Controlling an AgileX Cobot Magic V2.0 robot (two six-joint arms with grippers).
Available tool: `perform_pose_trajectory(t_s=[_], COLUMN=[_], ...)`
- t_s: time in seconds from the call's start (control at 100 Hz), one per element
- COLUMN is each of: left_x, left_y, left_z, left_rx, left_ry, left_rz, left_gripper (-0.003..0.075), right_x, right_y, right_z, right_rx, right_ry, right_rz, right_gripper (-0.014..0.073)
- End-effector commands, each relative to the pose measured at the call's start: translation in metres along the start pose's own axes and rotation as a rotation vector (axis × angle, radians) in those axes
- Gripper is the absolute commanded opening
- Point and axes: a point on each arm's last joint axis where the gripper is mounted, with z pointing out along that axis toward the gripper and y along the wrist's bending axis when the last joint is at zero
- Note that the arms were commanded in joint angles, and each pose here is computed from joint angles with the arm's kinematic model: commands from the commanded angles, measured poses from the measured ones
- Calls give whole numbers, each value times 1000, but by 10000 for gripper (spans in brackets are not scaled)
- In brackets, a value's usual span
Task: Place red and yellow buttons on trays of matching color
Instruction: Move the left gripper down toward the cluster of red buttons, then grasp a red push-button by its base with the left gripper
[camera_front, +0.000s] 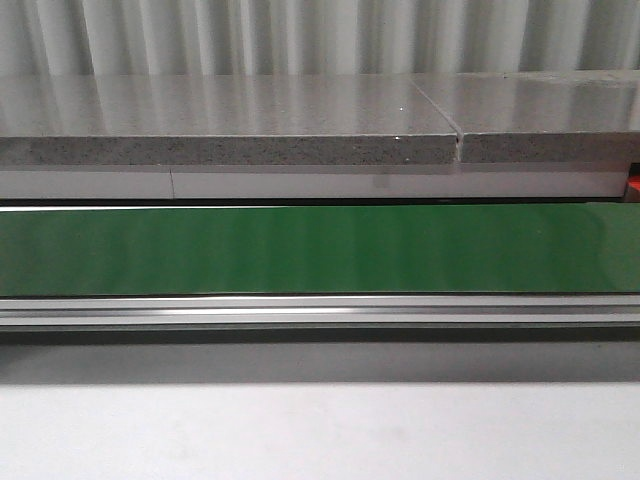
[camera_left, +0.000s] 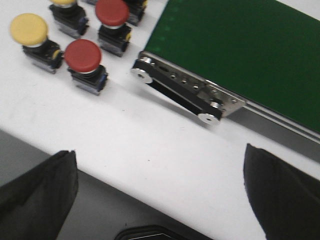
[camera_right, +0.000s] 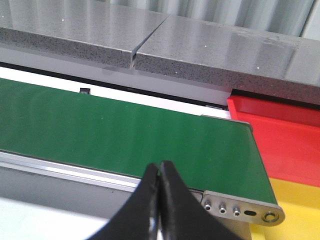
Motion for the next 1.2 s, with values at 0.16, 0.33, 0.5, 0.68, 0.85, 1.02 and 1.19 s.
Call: perform_pose_trajectory(t_s=[0.16, 0.33, 0.5, 0.68, 0.85, 1.02, 1.19], left_x=[-28, -45, -56, -63, -67, -79, -90], left_y=[0, 14, 28, 42, 44, 43, 43], left_z=[20, 46, 75, 102, 122, 134, 143], left_rx=[-107, -198, -243, -284, -278, -277, -278], left_ry=[-12, 0, 61, 110, 163, 180, 187], left_rz=[-85, -185, -233, -244, -205, -193, -189], left_gripper=[618, 618, 618, 618, 618, 618, 618], right_x=[-10, -10, -10, -10, -10, -10, -10], right_y=[0, 0, 0, 0, 0, 0, 0], right_z=[-2, -2, -2, -2, -2, -2, -2], right_rx=[6, 6, 6, 6, 6, 6, 6], right_ry=[-103, -103, -103, -103, -103, -103, -103], right_rz=[-14, -14, -14, -14, -14, -14, -14], right_gripper=[-67, -67, -67, -67, -67, -67, -67])
